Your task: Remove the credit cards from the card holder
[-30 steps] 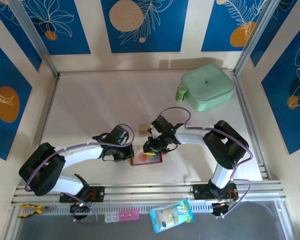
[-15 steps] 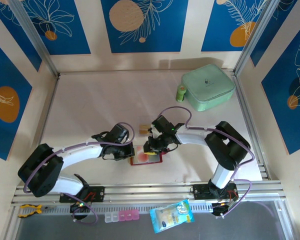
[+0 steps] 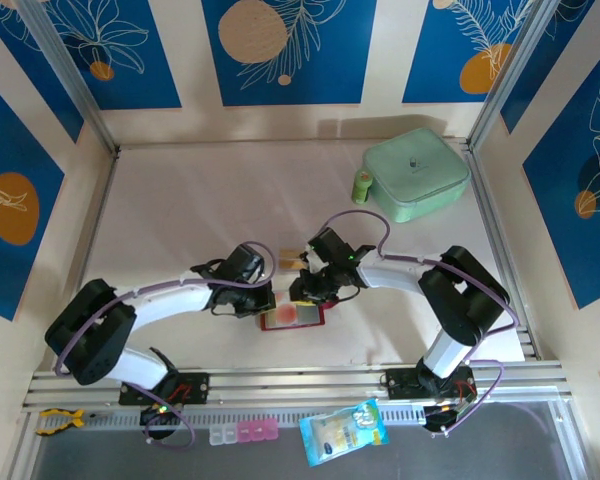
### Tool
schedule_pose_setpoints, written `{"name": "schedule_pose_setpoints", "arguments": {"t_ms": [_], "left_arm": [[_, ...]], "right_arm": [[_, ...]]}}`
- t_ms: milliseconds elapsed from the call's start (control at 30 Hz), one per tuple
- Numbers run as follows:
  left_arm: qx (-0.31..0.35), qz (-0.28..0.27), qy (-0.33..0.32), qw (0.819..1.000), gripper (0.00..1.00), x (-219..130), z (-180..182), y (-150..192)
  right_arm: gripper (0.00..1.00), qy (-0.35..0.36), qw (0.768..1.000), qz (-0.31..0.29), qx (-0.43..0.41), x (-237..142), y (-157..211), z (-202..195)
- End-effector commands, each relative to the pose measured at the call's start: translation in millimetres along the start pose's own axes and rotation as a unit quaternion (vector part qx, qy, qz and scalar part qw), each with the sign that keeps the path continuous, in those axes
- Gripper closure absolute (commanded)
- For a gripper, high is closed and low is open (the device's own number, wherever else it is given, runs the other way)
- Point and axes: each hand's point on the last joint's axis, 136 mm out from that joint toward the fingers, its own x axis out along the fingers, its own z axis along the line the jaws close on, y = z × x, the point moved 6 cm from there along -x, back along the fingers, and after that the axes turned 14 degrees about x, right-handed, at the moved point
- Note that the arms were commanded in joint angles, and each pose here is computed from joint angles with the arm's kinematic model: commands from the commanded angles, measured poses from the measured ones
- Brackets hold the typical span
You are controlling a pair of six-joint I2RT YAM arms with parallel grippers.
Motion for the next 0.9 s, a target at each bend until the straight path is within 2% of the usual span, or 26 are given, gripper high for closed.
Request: {"name": "schedule_pose_setpoints", "arguments": {"t_ms": [0,867], "left_arm": [[0.013,0.004,0.015,1.0,0.96,2.9,-9.2,-4.3],[0.008,0.014,-0.006,1.0,0.97,3.6,-0.9,2.8]], "right_arm": [[0.77,-0.011,1.0,0.004,0.002,-6.4,4.2,-0.1],[0.78,-0.014,0.999,0.022,0.019,5.0,1.7,-12.1]]}}
